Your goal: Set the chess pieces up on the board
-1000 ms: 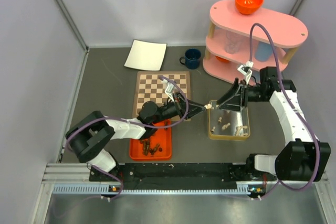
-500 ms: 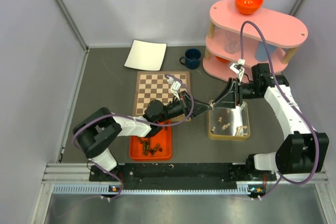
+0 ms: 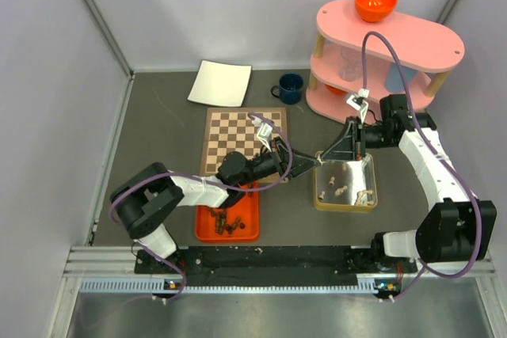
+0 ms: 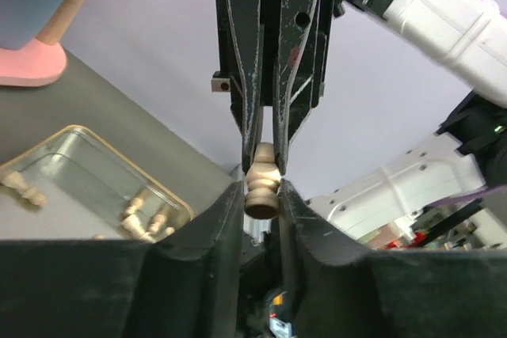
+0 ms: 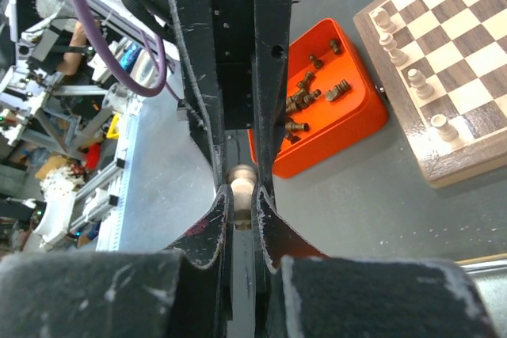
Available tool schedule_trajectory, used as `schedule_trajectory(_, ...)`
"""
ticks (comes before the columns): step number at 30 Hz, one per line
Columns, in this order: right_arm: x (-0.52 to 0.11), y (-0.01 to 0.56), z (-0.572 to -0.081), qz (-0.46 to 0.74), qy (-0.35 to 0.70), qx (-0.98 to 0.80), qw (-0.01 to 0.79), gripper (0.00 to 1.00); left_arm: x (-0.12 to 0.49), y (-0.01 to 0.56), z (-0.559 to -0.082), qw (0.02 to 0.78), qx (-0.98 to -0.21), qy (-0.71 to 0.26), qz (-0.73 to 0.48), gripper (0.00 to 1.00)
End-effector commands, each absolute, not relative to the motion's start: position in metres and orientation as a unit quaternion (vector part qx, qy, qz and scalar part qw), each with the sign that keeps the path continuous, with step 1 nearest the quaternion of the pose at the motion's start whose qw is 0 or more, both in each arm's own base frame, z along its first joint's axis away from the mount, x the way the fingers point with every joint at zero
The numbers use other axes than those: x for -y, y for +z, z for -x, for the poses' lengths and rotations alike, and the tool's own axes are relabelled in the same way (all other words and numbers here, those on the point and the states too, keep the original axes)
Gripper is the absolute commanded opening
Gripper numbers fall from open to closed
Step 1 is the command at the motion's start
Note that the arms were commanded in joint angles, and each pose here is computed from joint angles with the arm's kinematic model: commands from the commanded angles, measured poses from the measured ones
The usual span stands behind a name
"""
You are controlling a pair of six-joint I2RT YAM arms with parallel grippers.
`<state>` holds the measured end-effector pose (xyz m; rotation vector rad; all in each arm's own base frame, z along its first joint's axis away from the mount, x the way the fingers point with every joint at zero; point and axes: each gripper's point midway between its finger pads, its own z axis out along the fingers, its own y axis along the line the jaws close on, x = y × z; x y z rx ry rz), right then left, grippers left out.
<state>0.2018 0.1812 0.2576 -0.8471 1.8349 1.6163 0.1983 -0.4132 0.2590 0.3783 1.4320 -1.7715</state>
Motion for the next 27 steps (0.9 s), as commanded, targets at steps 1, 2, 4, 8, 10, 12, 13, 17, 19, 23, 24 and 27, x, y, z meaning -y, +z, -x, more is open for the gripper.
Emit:
schedule_trajectory(1,-0.19,0.285,-0.195,0.345,0.611,-0.653,0.286,0.0,0.381,0.33,-0.196,0.508,-0.446,-0.723,-0.143,0.44)
schedule_trajectory(2,-0.19,0.288,-0.199,0.357,0.597,-0.655,0.295,0.0,0.377,0.321,-0.195,0.517,-0.458,-0.707,-0.15,0.62)
schedule_trajectory(4,-0.189,0.278,-0.207,0.372,0.557,-0.679,0.3,0.0,0.363,0.319,-0.195,0.525,-0.481,-0.683,-0.163,0.75)
schedule_trajectory(8,-0.197,0.268,-0.226,0.413,0.476,-0.712,0.312,0.0,0.323,0.282,-0.208,0.532,-0.58,-0.576,-0.222,0.86)
schedule_trajectory(10,-0.199,0.257,-0.24,0.432,0.41,-0.737,0.32,0.0,0.288,0.284,-0.225,0.558,-0.623,-0.497,-0.229,0.9)
schedule_trajectory(12,-0.212,0.251,-0.249,0.463,0.354,-0.747,0.319,0.0,0.252,0.256,-0.241,0.554,-0.705,-0.353,-0.268,0.98)
schedule_trajectory(13,-0.218,0.249,-0.252,0.471,0.339,-0.751,0.316,0.0,0.234,0.26,-0.244,0.568,-0.714,-0.306,-0.272,0.99)
schedule_trajectory(17,-0.25,0.245,-0.268,0.512,0.274,-0.754,0.308,0.0,0.148,0.257,-0.273,0.577,-0.775,-0.091,-0.242,0.99)
schedule_trajectory(19,-0.271,0.234,-0.275,0.535,0.245,-0.754,0.293,0.0,0.12,0.261,-0.275,0.592,-0.779,-0.042,-0.202,0.99)
schedule_trajectory(23,-0.305,0.217,-0.285,0.554,0.22,-0.755,0.272,0.0,0.086,0.249,-0.268,0.609,-0.782,-0.001,-0.131,0.99)
schedule_trajectory(24,-0.309,0.211,-0.291,0.553,0.206,-0.761,0.269,0.0,0.08,0.246,-0.266,0.612,-0.781,0.008,-0.121,0.99)
schedule_trajectory(27,-0.326,0.198,-0.3,0.562,0.18,-0.764,0.259,0.0,0.065,0.237,-0.256,0.626,-0.773,0.02,-0.1,0.99)
